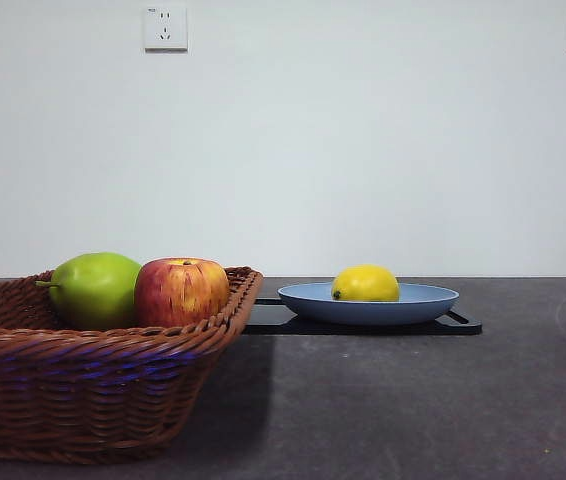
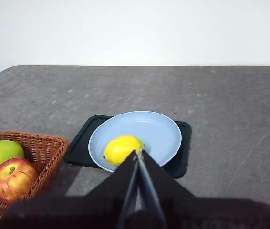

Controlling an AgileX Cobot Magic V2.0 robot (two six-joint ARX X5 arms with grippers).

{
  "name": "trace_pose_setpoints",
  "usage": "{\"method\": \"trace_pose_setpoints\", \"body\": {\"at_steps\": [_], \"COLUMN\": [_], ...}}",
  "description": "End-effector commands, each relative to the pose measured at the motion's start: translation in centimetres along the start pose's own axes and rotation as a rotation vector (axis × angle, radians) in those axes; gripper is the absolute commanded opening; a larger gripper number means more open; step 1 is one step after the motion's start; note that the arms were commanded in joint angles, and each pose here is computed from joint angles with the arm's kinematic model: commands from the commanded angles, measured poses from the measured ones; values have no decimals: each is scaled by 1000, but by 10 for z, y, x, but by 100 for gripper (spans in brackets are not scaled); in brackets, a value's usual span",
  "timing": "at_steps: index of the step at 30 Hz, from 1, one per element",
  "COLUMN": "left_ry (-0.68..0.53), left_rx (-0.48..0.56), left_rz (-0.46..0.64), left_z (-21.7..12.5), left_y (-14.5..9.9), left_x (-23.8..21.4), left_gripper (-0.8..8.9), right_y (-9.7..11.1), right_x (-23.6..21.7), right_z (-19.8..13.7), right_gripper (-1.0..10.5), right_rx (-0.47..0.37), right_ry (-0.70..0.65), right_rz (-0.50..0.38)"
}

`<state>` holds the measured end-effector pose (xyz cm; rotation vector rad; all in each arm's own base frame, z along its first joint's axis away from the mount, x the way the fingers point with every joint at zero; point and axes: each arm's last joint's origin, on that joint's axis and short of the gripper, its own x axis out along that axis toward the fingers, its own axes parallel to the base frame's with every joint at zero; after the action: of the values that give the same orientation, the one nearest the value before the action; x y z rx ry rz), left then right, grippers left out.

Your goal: Take the lemon from the basket,put the lemon in the plate,hand out the plate

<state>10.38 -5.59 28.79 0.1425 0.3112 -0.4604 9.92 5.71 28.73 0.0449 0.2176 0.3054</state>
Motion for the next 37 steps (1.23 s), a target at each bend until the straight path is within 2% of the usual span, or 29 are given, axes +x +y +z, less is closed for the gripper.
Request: {"method": "trace_pose_setpoints", "body": {"at_steps": [1, 6, 10, 14, 20, 26, 37], "left_ry": [-16, -21, -54, -166, -279, -242, -157], "left_rx": [-6, -6, 3, -80, -119, -164, -207], "left_rz": [-1, 2, 58, 199, 404, 466, 461], "left_z": [4, 3, -4, -21, -58, -97, -140], "left_y": [0, 0, 6, 15, 26, 35, 37], "left_x": [-1, -3, -26, -44, -36, -13, 13], "left_gripper": [8, 8, 8, 8, 8, 8, 8], "right_y": [1, 1, 1, 1, 1, 1, 1], "right_x": [-1, -2, -2, -2, -2, -2, -2], "right_z": [4, 4, 4, 4, 4, 4, 4], "right_gripper": [3, 3, 3, 3, 3, 3, 3], "right_rx": [16, 15, 16, 15, 15, 15, 15], "right_ry": [-16, -17, -17, -17, -16, -16, -16], "right_rz": [11, 8, 11, 9, 10, 10, 10]}}
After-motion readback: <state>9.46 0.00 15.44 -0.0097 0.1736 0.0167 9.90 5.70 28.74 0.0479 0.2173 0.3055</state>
